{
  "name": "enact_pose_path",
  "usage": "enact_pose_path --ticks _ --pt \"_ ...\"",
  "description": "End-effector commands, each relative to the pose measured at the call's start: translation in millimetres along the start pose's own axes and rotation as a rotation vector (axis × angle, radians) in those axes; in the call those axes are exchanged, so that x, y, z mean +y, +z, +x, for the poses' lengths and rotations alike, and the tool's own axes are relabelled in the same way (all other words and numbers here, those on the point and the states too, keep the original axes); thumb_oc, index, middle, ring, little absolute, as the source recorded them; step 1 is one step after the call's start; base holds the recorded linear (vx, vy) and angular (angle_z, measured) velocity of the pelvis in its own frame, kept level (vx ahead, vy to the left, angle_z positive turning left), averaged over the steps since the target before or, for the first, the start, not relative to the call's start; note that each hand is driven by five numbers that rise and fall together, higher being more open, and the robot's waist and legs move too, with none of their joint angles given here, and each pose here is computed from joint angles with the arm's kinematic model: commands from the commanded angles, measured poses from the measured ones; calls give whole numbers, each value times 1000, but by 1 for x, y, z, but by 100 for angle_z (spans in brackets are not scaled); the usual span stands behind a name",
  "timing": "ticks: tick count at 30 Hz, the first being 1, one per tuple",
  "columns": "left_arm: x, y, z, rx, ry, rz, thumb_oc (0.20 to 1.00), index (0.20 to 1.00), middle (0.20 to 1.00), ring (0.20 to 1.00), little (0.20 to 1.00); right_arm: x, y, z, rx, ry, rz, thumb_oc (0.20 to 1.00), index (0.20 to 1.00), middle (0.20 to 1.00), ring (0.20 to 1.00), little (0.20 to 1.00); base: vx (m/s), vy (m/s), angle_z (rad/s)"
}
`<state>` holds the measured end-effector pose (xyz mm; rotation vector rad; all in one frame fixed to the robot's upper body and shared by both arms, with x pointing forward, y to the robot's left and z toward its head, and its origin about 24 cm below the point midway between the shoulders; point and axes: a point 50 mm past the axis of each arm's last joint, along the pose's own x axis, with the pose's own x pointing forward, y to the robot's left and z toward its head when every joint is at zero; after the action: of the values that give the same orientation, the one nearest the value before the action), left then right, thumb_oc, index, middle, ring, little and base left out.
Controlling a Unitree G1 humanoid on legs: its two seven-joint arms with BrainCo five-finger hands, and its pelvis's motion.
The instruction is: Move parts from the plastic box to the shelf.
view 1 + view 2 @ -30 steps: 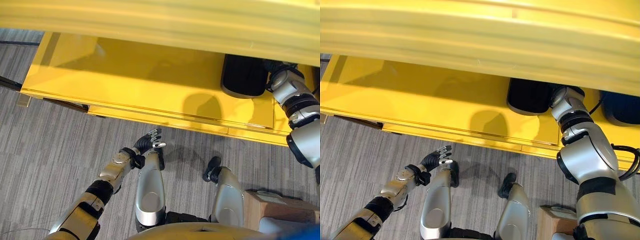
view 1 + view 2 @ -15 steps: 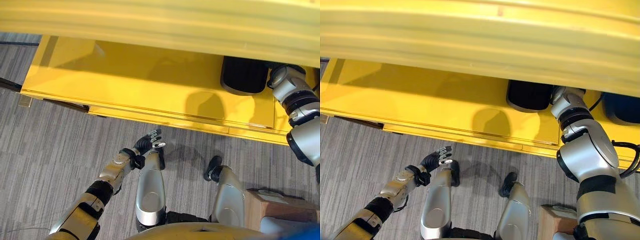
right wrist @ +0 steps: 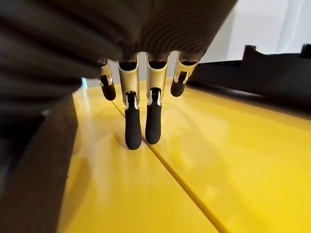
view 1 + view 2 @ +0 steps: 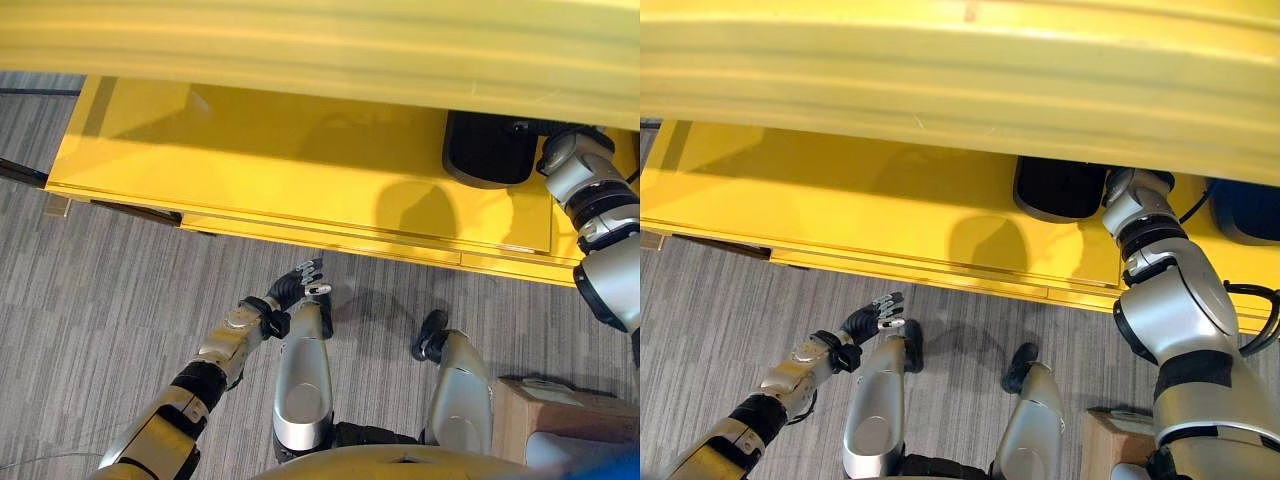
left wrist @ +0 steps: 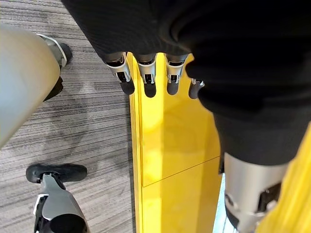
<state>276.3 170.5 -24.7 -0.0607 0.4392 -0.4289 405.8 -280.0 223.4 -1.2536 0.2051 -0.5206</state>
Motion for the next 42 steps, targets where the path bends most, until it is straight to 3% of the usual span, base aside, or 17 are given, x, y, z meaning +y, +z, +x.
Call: enact_pose_path --ticks 1,14,23,34,41,42 --pt "-15 2 3 -13 -74 28 1000 1000 1000 1000 1000 -37 -13 7 55 -131 61 1000 1000 1000 1000 1000 0 0 0" --pt "-21 1 3 -10 -79 19 1000 1000 1000 1000 1000 -59 8 0 -93 -431 259 1000 1000 1000 1000 1000 1 2 -1" --pt "-18 -5 -3 3 -72 12 1000 1000 1000 1000 1000 -60 13 -6 -194 -445 481 1000 1000 1000 1000 1000 15 -6 -5" --pt "-15 -15 -12 4 -49 3 1000 1000 1000 1000 1000 -26 12 -22 -250 -291 786 1000 1000 1000 1000 1000 8 5 -3" --pt "-10 -27 -23 2 20 -43 1000 1000 1000 1000 1000 40 6 -66 -318 -36 892 1000 1000 1000 1000 1000 55 24 -10" --pt "-10 -31 -26 -1 43 -61 1000 1000 1000 1000 1000 65 6 -92 -343 78 923 1000 1000 1000 1000 1000 54 45 -19"
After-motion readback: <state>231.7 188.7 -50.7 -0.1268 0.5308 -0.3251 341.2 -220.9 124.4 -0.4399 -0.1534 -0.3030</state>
